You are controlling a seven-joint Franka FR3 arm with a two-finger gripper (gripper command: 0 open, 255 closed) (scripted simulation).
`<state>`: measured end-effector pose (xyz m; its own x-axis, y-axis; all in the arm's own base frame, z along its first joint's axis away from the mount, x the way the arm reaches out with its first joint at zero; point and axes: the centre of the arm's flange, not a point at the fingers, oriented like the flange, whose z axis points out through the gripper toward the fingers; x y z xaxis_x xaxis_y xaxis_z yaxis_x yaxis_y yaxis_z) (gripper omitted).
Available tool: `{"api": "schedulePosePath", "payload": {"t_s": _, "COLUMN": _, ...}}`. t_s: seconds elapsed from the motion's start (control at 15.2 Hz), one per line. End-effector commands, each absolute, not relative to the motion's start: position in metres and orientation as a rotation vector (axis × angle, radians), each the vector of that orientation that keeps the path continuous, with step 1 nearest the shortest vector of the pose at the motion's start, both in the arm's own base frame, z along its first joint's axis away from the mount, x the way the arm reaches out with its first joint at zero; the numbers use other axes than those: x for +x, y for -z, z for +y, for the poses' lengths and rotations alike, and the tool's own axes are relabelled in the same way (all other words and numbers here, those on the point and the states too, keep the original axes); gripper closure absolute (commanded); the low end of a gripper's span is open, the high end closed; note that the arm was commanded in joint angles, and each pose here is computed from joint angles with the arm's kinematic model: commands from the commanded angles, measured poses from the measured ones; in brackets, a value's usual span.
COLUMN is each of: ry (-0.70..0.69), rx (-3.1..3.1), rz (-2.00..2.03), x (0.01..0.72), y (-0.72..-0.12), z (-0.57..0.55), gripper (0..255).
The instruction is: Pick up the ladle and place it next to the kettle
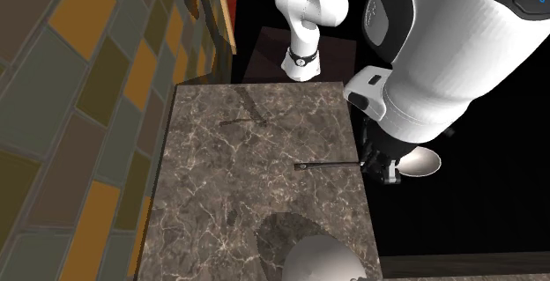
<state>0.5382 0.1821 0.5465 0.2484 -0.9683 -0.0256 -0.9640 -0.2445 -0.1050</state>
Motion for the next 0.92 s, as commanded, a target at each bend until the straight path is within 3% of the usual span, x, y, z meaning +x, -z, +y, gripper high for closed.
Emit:
{"api": "schedulePosePath", "payload": {"t_s": 0.0, "ry": 0.068, "rx": -2.402, "rz": 1.866, "x": 0.539, "y": -0.537, "z": 0.182, "gripper": 255}}
{"api": "schedulePosePath", "payload": {"t_s": 0.86, "ry": 0.068, "rx": -2.402, "rz": 1.866, "x": 0.539, "y": -0.468, "z": 0.182, "gripper": 255}}
